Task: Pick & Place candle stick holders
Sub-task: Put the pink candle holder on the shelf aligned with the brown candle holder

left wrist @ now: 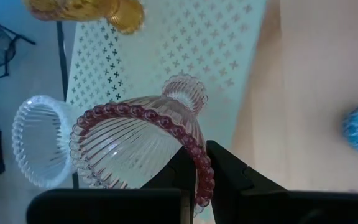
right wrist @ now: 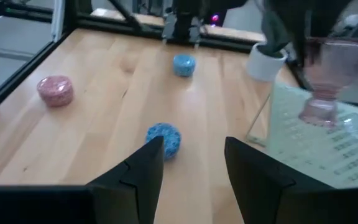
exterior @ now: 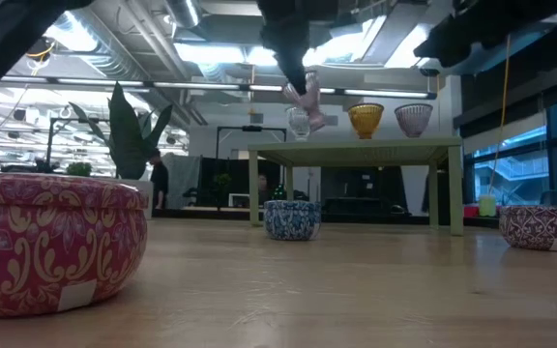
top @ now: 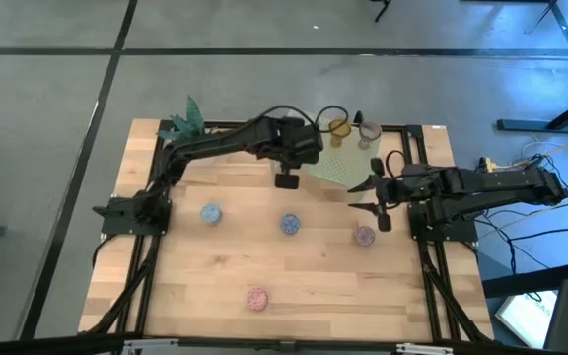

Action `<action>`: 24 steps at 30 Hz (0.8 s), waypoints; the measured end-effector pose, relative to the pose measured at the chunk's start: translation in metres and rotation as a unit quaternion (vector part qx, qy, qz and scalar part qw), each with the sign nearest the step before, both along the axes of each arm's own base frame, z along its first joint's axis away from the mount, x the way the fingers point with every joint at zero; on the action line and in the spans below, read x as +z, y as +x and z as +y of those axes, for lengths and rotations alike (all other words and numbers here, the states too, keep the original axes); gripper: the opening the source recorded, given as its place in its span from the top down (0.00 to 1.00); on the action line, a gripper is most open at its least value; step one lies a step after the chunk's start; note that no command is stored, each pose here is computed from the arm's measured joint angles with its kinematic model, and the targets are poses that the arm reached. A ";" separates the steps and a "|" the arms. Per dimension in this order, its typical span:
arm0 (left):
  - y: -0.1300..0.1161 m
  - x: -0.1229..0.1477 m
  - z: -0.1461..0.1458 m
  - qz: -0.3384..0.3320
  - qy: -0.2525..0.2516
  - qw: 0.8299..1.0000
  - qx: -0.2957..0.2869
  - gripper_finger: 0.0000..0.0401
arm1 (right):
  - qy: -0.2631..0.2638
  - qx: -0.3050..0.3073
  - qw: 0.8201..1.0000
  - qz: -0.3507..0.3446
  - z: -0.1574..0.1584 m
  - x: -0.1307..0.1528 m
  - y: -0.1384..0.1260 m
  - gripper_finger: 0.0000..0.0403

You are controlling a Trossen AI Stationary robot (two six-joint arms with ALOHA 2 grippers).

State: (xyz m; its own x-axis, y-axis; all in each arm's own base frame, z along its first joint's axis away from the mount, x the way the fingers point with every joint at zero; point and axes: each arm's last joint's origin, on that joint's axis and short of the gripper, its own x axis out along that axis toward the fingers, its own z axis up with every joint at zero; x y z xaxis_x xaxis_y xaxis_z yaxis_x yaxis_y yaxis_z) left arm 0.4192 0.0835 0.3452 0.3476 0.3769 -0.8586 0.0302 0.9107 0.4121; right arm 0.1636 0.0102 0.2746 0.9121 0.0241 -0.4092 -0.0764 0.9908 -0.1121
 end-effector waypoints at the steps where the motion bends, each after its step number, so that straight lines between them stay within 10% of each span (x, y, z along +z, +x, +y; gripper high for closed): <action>1: 0.001 -0.003 0.003 0.006 0.002 1.000 -0.003 0.96 | 0.002 0.004 1.000 0.003 0.000 0.000 0.000 0.57; 24: -0.002 -0.013 0.012 0.098 0.042 0.989 -0.099 0.94 | 0.031 0.067 0.997 0.012 0.004 -0.002 -0.001 0.57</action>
